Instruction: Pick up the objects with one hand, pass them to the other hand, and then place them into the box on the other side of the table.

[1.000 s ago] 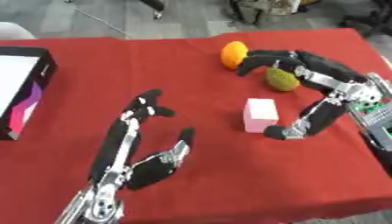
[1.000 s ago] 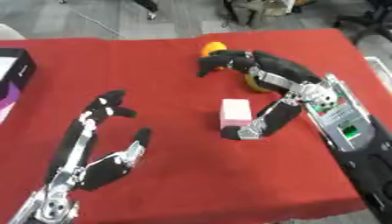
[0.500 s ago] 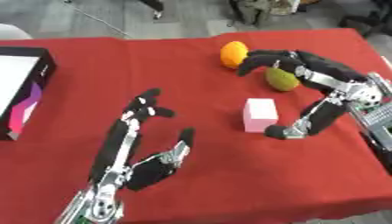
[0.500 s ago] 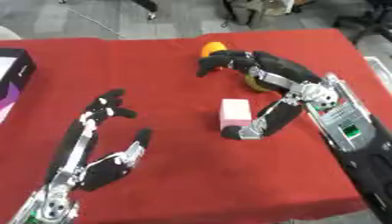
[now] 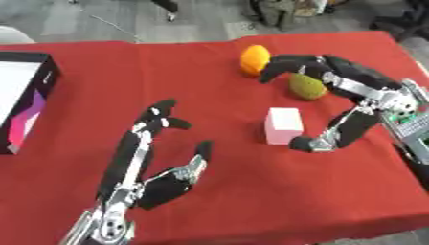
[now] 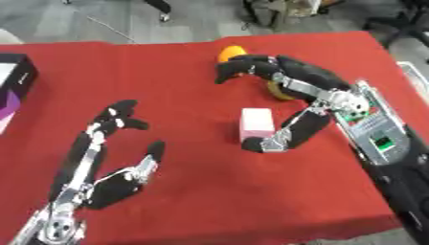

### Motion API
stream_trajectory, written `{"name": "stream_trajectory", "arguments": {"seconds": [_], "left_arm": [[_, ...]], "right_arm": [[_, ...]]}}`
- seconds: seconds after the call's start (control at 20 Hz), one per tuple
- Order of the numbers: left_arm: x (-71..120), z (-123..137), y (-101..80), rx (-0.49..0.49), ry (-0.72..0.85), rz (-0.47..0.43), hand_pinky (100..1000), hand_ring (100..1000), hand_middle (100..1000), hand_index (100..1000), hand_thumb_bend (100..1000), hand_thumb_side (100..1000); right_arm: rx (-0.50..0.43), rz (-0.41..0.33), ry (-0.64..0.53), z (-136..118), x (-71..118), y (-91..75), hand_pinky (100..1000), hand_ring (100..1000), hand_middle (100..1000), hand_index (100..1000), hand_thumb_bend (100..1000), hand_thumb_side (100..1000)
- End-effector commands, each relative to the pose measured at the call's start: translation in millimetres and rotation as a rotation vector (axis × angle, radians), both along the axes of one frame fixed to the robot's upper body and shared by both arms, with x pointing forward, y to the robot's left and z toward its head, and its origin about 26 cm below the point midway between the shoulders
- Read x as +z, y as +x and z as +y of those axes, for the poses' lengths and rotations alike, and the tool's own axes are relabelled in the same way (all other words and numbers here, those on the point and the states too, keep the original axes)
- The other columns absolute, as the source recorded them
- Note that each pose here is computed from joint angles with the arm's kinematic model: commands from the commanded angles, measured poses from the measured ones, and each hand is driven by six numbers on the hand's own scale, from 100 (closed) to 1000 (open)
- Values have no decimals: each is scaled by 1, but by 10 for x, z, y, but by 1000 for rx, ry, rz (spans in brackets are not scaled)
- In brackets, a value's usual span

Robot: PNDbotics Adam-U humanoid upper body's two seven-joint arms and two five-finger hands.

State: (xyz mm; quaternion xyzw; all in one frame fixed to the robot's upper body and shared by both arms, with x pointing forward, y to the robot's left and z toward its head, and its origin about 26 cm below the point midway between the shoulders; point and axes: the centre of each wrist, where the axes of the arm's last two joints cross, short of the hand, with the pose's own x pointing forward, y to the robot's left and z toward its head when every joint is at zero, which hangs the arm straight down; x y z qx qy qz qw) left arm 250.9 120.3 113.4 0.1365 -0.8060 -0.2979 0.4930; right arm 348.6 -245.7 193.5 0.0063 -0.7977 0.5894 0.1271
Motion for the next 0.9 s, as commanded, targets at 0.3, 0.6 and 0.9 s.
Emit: {"name": "stream_trajectory", "arguments": {"seconds": [0.3,0.6,0.9], "left_arm": [[53,-4,1,-3,-4,-24,935,904,880,691,326,583],[57,-8,0,-6,-6,-25,934,900,865,691,325,583],[65,-20,-4,-14,-7,-25,934,897,856,690,324,585]], "right_arm": [[25,-55,-50,-44,127,3,991,881,796,1000,412,424],[-49,-24,-55,-171,81,141,999,884,817,1000,413,432],[-215,52,-140,-424,-193,485,1000,884,812,1000,412,454]]}}
